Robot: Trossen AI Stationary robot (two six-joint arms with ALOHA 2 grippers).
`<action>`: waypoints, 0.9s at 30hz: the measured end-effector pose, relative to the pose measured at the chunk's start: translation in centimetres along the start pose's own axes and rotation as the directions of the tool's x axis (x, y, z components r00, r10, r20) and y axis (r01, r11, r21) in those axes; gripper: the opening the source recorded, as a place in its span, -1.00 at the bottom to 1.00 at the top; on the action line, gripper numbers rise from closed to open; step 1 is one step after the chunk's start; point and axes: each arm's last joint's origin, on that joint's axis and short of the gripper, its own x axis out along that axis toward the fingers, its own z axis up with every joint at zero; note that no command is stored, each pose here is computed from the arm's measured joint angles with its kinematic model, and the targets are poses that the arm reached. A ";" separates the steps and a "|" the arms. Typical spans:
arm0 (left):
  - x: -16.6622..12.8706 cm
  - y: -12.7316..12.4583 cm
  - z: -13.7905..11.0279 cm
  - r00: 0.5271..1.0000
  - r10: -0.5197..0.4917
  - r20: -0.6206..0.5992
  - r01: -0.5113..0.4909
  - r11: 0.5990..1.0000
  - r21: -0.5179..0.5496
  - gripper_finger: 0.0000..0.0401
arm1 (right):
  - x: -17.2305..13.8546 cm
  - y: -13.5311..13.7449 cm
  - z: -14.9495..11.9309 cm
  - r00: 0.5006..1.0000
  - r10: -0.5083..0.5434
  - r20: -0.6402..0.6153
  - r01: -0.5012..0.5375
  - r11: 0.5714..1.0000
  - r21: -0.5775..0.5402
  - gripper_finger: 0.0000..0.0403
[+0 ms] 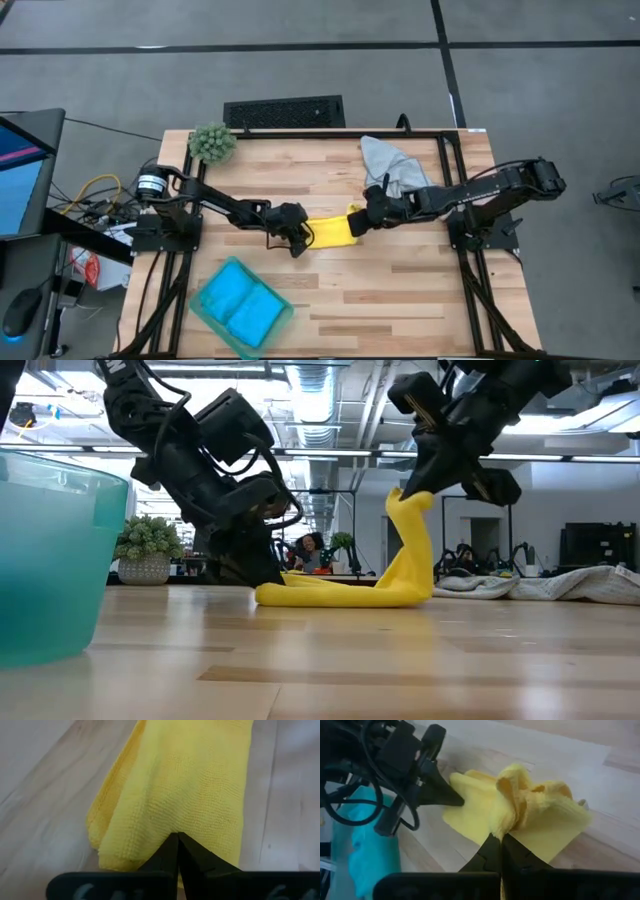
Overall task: Fold microfiber towels
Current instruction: Fold the yellow towel
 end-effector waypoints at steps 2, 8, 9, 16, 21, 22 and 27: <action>0.2 0.0 0.0 1.000 -0.001 0.011 0.001 1.000 -0.006 -1.00 | 0.0 0.1 0.0 1.000 0.008 0.004 -0.008 1.000 0.002 -0.94; 0.8 0.0 0.1 0.999 -0.009 0.049 0.010 1.000 -0.006 -1.00 | 0.0 0.4 0.0 0.999 0.041 0.004 -0.041 0.999 -0.013 -0.94; 0.8 0.0 0.1 0.999 -0.011 0.051 0.012 1.000 -0.008 -1.00 | 0.0 0.4 0.0 0.999 0.041 0.005 -0.041 0.999 -0.013 -0.94; 0.8 0.1 0.5 0.995 0.008 0.095 -0.007 1.000 -0.017 -1.00 | 1.2 0.8 -0.2 0.997 0.080 -0.013 -0.080 0.997 -0.014 -0.94; 0.8 -0.2 0.9 0.995 0.008 0.104 -0.006 1.000 -0.011 -1.00 | 3.7 1.3 -0.5 0.993 0.103 -0.057 -0.105 0.994 -0.034 -0.94; 0.8 -0.2 1.0 0.994 0.005 0.108 -0.004 1.000 -0.012 -1.00 | 4.1 1.7 -0.5 0.993 0.104 -0.058 -0.106 0.993 -0.045 -0.94; 0.8 -0.4 1.1 0.994 0.004 0.112 -0.003 1.000 -0.009 -1.00 | 5.8 3.2 0.0 0.985 0.132 -0.109 -0.144 0.983 -0.112 -0.94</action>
